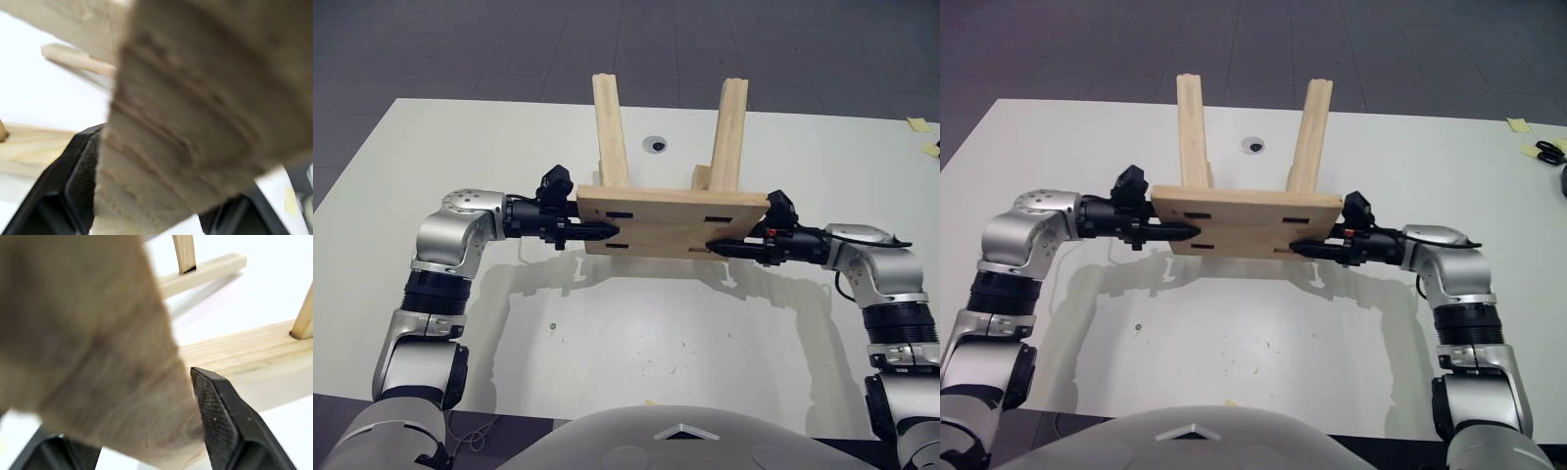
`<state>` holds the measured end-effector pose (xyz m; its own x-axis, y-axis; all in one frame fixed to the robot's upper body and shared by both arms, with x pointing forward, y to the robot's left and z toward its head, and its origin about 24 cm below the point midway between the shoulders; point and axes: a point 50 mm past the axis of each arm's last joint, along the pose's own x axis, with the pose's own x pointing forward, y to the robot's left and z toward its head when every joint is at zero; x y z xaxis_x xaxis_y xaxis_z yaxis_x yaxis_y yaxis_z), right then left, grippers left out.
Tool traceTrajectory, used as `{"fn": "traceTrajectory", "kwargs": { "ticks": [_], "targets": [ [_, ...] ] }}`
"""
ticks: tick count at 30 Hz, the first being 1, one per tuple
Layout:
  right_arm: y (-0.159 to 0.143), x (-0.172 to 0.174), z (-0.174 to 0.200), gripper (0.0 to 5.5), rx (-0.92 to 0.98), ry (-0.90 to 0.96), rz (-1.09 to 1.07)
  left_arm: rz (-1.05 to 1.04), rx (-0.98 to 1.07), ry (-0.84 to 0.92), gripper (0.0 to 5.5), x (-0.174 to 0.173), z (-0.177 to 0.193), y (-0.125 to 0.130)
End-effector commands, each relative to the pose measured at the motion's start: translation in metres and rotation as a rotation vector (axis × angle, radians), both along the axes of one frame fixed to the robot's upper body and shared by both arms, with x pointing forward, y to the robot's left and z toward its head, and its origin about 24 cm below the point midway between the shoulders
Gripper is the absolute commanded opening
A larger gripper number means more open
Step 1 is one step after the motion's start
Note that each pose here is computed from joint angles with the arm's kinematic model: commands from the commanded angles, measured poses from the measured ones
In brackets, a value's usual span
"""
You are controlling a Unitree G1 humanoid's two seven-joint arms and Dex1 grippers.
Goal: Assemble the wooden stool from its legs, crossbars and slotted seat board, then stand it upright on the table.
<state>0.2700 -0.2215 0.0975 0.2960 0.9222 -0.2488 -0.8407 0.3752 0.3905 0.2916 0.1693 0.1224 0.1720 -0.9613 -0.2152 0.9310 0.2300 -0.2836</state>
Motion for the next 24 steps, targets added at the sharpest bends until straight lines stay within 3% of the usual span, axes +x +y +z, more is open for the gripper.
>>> {"fn": "traceTrajectory", "kwargs": {
  "ticks": [1,8,14,17,20,24],
  "targets": [
    [0.016,0.0,0.049,2.5,0.518,0.2,-0.064,0.042,-0.243,0.249,2.26,-0.018,0.018,-0.018],
    [0.025,0.0,0.114,2.34,0.915,0.052,-0.231,0.302,-0.652,0.172,1.84,-0.001,0.104,-0.029],
    [0.031,0.002,0.129,1.97,1.052,0.074,-0.472,0.608,-0.785,0.269,1.58,0.018,0.117,-0.03],
    [0.026,0.008,0.134,2.62,1.084,0.064,-0.615,0.875,-0.753,0.402,1.54,0.04,0.097,-0.01],
    [0.016,0.01,0.135,3.2,1.125,0.053,-0.731,1.143,-0.754,0.521,2.3,0.055,0.078,0.017],
    [0.017,0.004,0.129,3.86,1.162,0.068,-0.782,1.191,-0.811,0.561,2.98,0.058,0.08,0.025]
  ]
}}
